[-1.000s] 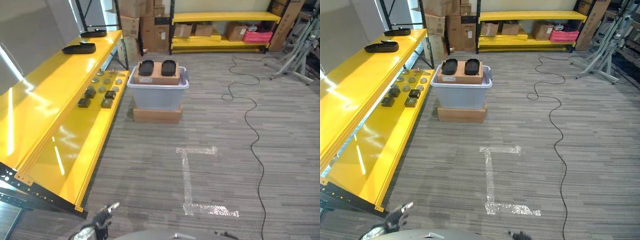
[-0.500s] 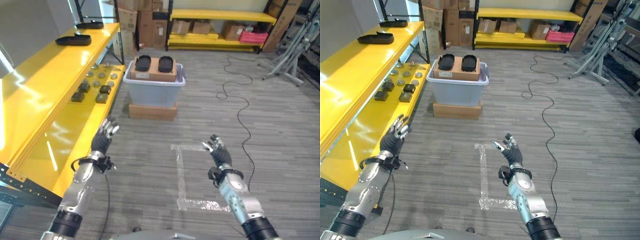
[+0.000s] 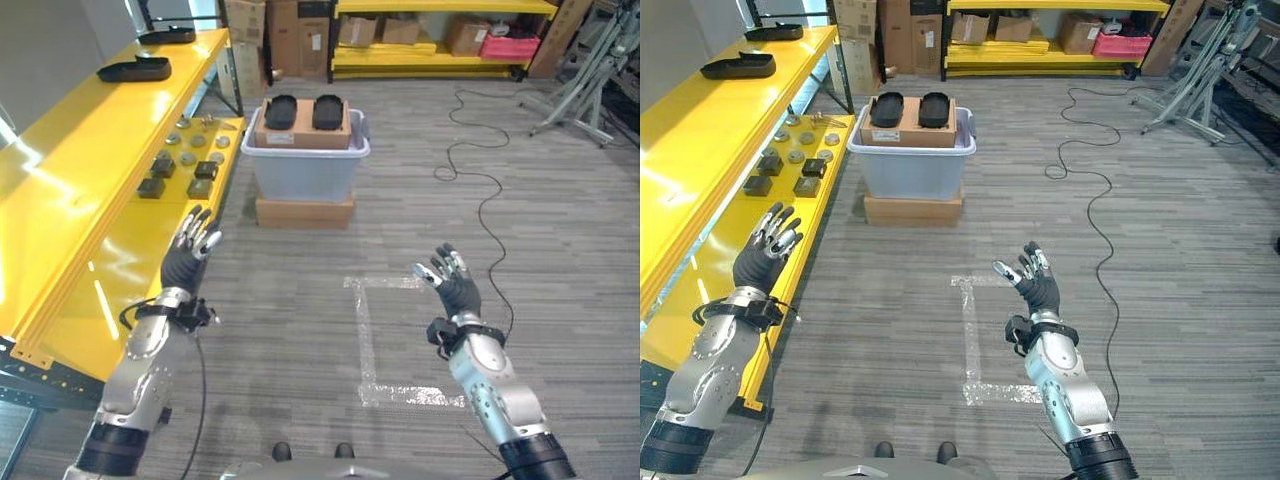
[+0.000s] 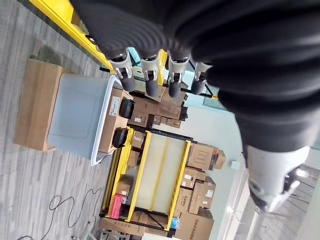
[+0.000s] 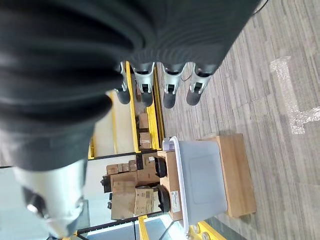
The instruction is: Move parts from the plastic box to the shelf.
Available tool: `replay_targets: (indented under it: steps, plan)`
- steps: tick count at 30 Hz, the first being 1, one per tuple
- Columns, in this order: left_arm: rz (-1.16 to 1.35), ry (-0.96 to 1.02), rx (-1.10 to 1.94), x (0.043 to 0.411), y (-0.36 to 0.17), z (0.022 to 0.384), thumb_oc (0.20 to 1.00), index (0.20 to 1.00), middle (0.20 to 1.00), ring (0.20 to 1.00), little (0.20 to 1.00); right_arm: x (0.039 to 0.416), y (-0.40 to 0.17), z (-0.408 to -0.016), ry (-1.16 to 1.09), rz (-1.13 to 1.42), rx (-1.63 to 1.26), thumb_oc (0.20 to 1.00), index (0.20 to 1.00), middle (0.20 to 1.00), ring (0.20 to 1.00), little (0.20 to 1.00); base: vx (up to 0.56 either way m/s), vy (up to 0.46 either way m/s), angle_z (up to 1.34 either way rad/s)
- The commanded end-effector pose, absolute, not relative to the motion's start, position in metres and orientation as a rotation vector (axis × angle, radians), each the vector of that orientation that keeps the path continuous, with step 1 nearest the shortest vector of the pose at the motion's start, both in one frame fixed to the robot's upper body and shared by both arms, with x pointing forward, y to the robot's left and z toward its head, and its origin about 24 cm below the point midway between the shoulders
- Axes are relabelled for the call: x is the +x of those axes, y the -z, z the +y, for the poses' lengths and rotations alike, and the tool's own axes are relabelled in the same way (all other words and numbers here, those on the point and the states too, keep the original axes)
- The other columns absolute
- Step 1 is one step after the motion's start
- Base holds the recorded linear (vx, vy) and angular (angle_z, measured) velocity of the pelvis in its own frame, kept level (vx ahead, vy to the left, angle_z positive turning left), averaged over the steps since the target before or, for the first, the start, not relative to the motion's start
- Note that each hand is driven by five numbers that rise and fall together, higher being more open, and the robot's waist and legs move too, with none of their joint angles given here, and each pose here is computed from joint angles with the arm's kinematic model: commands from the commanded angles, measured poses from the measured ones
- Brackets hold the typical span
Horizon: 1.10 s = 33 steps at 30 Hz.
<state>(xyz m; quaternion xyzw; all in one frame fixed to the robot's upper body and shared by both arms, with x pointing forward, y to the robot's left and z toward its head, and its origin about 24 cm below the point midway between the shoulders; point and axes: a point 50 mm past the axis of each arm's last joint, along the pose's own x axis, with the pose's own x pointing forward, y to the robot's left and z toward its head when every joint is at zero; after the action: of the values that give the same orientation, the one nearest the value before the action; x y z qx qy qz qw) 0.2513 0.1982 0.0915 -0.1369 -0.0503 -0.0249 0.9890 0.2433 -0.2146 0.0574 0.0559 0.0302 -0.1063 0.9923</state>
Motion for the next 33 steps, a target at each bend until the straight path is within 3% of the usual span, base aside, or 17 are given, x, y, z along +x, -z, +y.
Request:
replay_targets:
  steps: [1, 13, 33]
  plan:
    - [-0.193, 0.041, -0.271, 0.256, -0.113, 0.207, 1.0, 1.0, 1.0, 1.0, 1.0, 0.249, -0.085, -0.212, 0.196, -0.085, 0.139, 1.0, 1.0, 1.0, 1.0, 1.0, 0.08, 0.083, -0.03]
    - [-0.119, 0.009, -0.256, 0.256, -0.107, 0.211, 1.0, 1.0, 1.0, 1.0, 1.0, 0.247, -0.087, -0.198, 0.121, -0.093, 0.217, 1.0, 1.0, 1.0, 1.0, 1.0, 0.12, 0.088, -0.12]
    - [-0.044, 0.018, -0.424, 0.239, -0.08, 0.204, 1.0, 1.0, 1.0, 1.0, 1.0, 0.237, -0.088, -0.24, 0.062, -0.058, 0.146, 1.0, 1.0, 1.0, 1.0, 1.0, 0.5, -0.29, 0.15]
